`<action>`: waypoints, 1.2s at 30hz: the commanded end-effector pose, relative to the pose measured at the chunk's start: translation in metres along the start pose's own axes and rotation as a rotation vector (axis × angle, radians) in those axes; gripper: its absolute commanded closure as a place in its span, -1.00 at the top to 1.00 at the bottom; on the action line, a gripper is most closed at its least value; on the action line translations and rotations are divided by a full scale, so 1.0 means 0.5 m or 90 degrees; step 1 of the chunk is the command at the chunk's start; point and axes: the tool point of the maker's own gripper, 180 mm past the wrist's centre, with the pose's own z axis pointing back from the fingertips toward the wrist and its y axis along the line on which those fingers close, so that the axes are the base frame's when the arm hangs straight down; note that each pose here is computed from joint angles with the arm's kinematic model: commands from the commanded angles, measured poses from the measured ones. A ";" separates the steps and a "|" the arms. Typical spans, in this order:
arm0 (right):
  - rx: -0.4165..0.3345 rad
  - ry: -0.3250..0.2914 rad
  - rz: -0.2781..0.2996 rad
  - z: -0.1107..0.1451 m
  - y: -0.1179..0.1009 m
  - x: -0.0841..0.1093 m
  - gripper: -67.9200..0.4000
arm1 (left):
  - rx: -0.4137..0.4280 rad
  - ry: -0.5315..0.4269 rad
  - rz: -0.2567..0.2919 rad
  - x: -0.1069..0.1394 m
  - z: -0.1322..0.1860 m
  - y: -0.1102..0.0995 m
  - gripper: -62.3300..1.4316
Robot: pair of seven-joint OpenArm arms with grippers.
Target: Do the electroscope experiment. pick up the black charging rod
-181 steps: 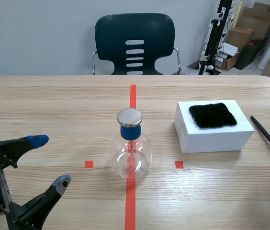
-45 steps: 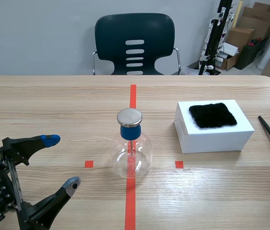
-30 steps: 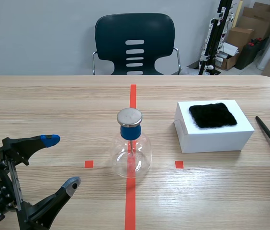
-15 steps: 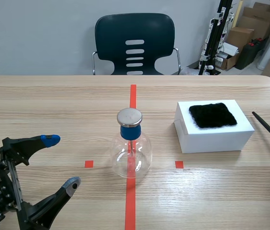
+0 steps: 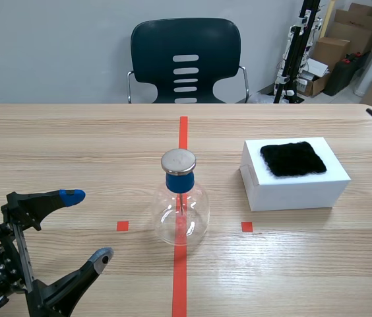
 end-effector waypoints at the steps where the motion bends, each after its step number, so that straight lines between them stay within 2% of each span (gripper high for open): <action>1: -0.027 -0.043 0.020 0.027 -0.018 0.031 -0.98 | 0.002 -0.017 -0.001 0.013 -0.003 0.003 1.00; 4: -0.065 -0.096 0.066 0.068 -0.019 0.052 -0.98 | 0.002 -0.018 -0.001 0.013 -0.003 0.003 1.00; 10: -0.142 -0.174 0.237 0.149 0.019 0.084 -0.98 | 0.002 -0.018 -0.001 0.013 -0.003 0.003 1.00; 13: -0.171 -0.226 0.316 0.185 0.059 0.100 -0.98 | 0.002 -0.018 -0.001 0.013 -0.003 0.003 1.00; 20: -0.191 -0.381 0.531 0.244 0.168 0.126 -0.98 | 0.002 -0.018 -0.001 0.013 -0.004 0.003 1.00; 24: -0.192 -0.435 0.640 0.257 0.217 0.117 -0.98 | 0.002 -0.018 -0.001 0.013 -0.004 0.003 1.00; 26: -0.193 -0.448 0.685 0.256 0.237 0.107 -0.98 | 0.002 -0.018 -0.001 0.013 -0.004 0.003 1.00; 32: -0.209 -0.505 0.791 0.261 0.299 0.091 -0.98 | 0.002 -0.018 -0.001 0.013 -0.004 0.003 1.00; 36: -0.182 -0.559 0.835 0.269 0.347 0.065 -0.98 | 0.002 -0.018 -0.001 0.013 -0.004 0.003 1.00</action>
